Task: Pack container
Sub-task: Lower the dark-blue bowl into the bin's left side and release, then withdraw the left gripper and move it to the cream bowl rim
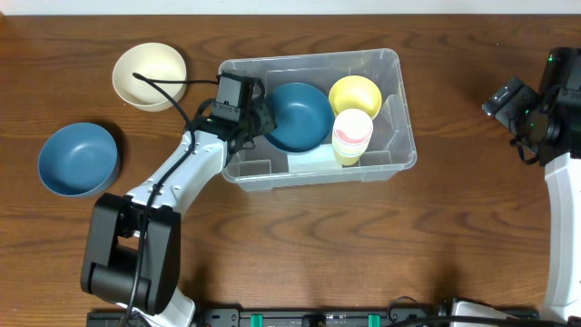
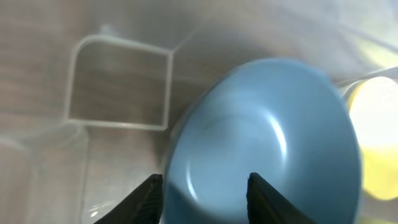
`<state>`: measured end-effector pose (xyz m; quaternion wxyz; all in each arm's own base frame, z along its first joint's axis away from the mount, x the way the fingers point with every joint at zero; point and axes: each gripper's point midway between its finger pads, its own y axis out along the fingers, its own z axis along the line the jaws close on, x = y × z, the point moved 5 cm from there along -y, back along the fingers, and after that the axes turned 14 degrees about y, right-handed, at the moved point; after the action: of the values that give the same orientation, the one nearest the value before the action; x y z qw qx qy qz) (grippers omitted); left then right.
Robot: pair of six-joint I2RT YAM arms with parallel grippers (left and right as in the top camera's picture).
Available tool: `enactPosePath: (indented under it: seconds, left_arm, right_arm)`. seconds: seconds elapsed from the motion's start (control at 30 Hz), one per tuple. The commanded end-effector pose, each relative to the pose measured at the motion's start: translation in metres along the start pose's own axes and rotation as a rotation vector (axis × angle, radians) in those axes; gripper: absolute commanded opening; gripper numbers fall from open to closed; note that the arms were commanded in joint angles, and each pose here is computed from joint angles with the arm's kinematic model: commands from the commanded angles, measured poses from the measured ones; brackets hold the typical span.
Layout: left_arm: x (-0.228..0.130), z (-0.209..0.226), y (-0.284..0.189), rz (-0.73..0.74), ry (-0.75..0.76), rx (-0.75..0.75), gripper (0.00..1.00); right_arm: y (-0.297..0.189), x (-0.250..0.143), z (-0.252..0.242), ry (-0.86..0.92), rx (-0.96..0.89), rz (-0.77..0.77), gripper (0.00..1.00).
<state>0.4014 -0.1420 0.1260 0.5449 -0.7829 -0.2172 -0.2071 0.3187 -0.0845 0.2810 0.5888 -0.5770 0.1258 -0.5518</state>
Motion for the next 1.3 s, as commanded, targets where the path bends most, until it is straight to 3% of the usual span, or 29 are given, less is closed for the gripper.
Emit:
enactPosePath:
  seconds: [0.0, 0.33, 0.6, 0.7, 0.87, 0.97, 1.13, 1.27]
  left_arm:
    - [0.007, -0.004, -0.003, -0.02, 0.0, -0.025, 0.47]
    - [0.038, -0.032, -0.044, -0.12, 0.027, -0.152, 0.48]
    - [0.06, -0.05, -0.13, -0.294, 0.087, -0.201, 0.49]
    - [0.064, -0.034, -0.163, -0.363, 0.071, -0.091, 0.53]
    - [0.063, 0.032, -0.203, -0.44, -0.035, 0.282, 0.57]
    - [0.06, 0.066, -0.213, -0.437, -0.099, 0.432, 0.59]
    - [0.061, 0.106, -0.21, -0.424, -0.217, 0.526, 0.6]
    - [0.068, 0.133, -0.192, -0.433, -0.316, 0.558, 0.69]
  right_arm:
    - [0.0, 0.002, -0.001, 0.013, -0.005, -0.005, 0.99]
    - [0.0, 0.002, -0.001, 0.013, -0.005, -0.005, 0.99]
    - [0.0, 0.002, -0.001, 0.013, -0.005, -0.005, 0.99]
    - [0.0, 0.002, -0.001, 0.013, -0.005, -0.005, 0.99]
    - [0.0, 0.002, -0.001, 0.013, -0.005, -0.005, 0.99]
    - [0.0, 0.002, -0.001, 0.013, -0.005, -0.005, 0.99]
    - [0.0, 0.002, -0.001, 0.013, -0.005, -0.005, 0.99]
    - [0.0, 0.002, -0.001, 0.013, -0.005, -0.005, 0.99]
